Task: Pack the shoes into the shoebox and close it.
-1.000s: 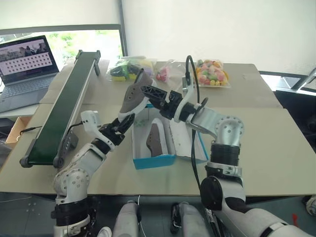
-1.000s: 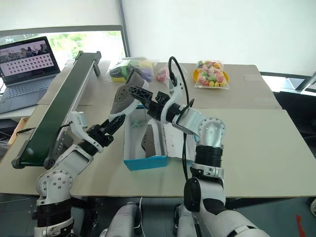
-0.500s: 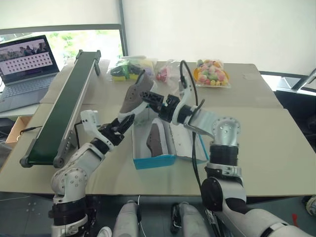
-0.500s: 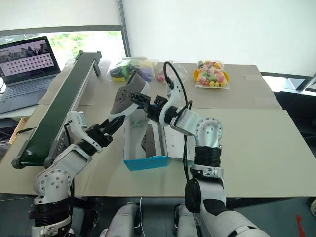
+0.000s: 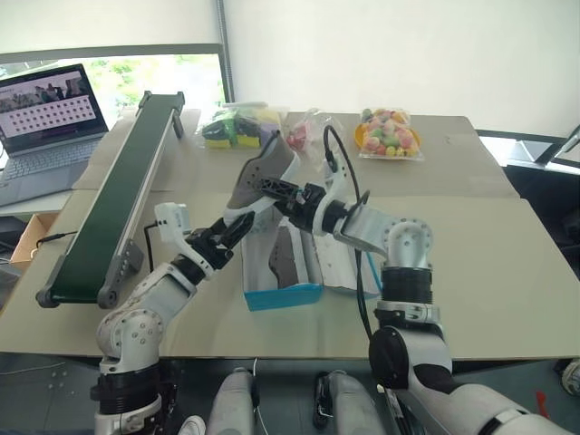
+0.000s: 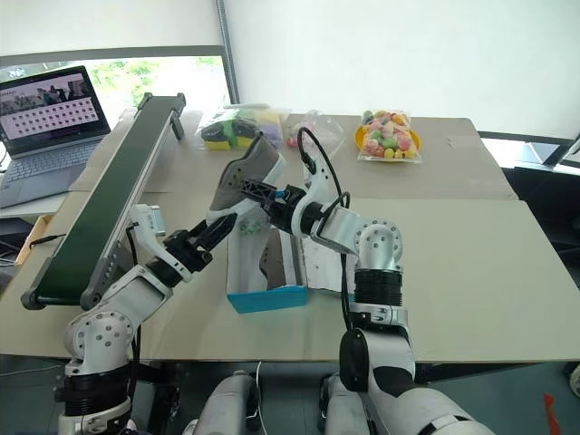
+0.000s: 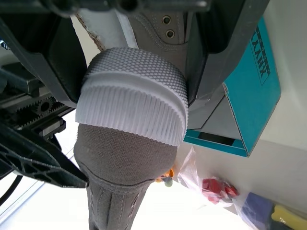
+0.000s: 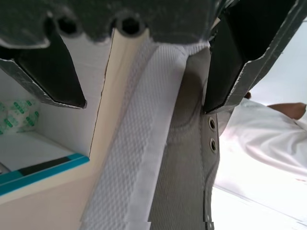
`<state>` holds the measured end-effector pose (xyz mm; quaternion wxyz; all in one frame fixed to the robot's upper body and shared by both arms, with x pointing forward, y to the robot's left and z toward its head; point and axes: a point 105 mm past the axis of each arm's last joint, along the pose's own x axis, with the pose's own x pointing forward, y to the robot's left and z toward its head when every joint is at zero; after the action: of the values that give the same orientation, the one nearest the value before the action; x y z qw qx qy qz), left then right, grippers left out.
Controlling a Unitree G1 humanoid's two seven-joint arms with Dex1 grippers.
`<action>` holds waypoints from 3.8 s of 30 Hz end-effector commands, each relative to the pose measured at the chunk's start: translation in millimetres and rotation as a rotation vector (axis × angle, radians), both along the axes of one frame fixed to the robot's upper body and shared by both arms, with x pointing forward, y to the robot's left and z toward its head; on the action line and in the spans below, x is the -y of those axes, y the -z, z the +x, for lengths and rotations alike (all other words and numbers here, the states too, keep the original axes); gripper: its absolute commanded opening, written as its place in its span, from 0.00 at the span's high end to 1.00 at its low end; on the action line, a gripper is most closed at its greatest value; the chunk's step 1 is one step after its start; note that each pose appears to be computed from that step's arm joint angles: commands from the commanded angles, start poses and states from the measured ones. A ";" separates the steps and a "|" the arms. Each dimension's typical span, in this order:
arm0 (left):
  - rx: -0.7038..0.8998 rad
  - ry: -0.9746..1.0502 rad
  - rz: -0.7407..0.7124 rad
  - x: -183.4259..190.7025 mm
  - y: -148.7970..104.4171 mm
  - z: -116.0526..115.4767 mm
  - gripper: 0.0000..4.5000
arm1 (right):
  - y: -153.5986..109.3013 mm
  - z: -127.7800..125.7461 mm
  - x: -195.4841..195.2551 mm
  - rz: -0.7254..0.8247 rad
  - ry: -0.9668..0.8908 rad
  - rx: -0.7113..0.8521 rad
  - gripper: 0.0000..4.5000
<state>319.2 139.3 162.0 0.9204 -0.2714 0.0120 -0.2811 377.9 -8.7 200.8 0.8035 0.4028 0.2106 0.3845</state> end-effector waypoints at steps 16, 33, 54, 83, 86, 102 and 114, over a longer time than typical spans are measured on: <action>0.105 -0.061 0.172 -2.4 -9.6 4.9 0.41 | -35.3 2.2 2.6 0.020 0.063 0.091 0.88; 0.180 0.135 0.406 -3.8 -2.1 -17.1 0.01 | -28.5 6.8 20.6 -0.393 -0.081 -0.079 0.89; 0.176 0.123 0.436 -1.3 7.8 -25.8 0.01 | 66.9 -3.5 -31.3 -0.726 -0.238 -0.248 0.89; 0.178 0.170 0.462 0.0 11.0 -22.9 0.00 | -24.6 20.1 9.1 -0.613 -0.072 0.000 0.20; 0.177 0.176 0.471 -5.4 10.5 -21.5 0.00 | -43.0 14.6 31.3 -0.583 0.007 0.094 0.36; 0.140 0.219 0.563 -56.9 5.4 -9.3 0.00 | 12.2 -179.4 119.9 -0.628 -0.470 0.348 0.99; 0.142 0.259 0.579 -49.2 4.3 -1.8 0.00 | 104.1 -137.1 116.7 -0.698 0.006 0.037 0.99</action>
<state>316.6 191.6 149.0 0.9179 0.0153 0.0749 -0.3893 227.1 -120.1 100.1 0.8754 0.0926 0.3284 0.3426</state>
